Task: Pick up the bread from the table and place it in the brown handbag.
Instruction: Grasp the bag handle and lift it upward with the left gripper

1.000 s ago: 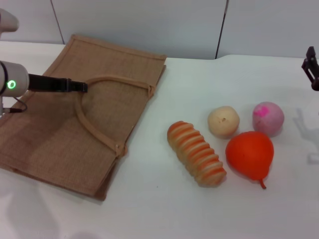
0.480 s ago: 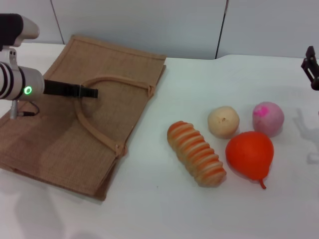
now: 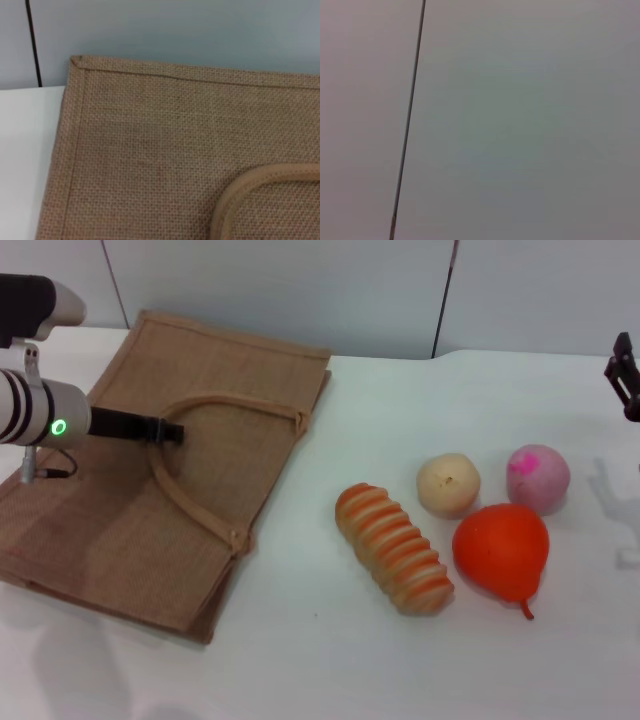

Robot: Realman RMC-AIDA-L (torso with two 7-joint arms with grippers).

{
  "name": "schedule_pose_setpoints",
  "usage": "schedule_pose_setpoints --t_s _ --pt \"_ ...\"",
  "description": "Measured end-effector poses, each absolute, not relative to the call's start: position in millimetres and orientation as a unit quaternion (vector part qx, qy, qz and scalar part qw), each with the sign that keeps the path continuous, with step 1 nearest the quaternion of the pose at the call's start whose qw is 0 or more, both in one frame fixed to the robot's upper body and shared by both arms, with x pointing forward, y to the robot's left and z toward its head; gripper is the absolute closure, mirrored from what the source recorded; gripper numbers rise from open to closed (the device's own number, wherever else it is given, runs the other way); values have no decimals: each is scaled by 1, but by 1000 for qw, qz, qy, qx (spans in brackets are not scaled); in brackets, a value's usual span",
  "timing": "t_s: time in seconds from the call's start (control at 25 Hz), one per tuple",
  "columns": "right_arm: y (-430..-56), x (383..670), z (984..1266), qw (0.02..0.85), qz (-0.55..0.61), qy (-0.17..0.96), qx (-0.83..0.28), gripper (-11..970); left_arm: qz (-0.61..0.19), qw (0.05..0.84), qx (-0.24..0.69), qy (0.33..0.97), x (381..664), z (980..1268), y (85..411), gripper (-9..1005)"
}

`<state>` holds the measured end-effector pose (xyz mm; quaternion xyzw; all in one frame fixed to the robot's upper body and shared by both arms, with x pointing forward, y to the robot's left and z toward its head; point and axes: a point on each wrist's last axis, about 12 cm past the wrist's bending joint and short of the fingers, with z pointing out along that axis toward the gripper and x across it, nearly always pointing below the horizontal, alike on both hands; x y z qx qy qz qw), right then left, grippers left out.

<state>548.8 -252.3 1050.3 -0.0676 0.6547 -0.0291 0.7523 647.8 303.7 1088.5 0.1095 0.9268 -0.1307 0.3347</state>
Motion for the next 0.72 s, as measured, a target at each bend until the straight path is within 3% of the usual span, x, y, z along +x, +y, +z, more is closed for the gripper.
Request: schedule_pose_setpoints --t_s 0.24,0.72 --pt "-251 549 1051 753 -27 654 -69 69 -128 332 112 928 647 1088 304 568" --pt "-251 549 1051 753 -27 654 -70 70 -130 330 113 928 648 1086 300 685"
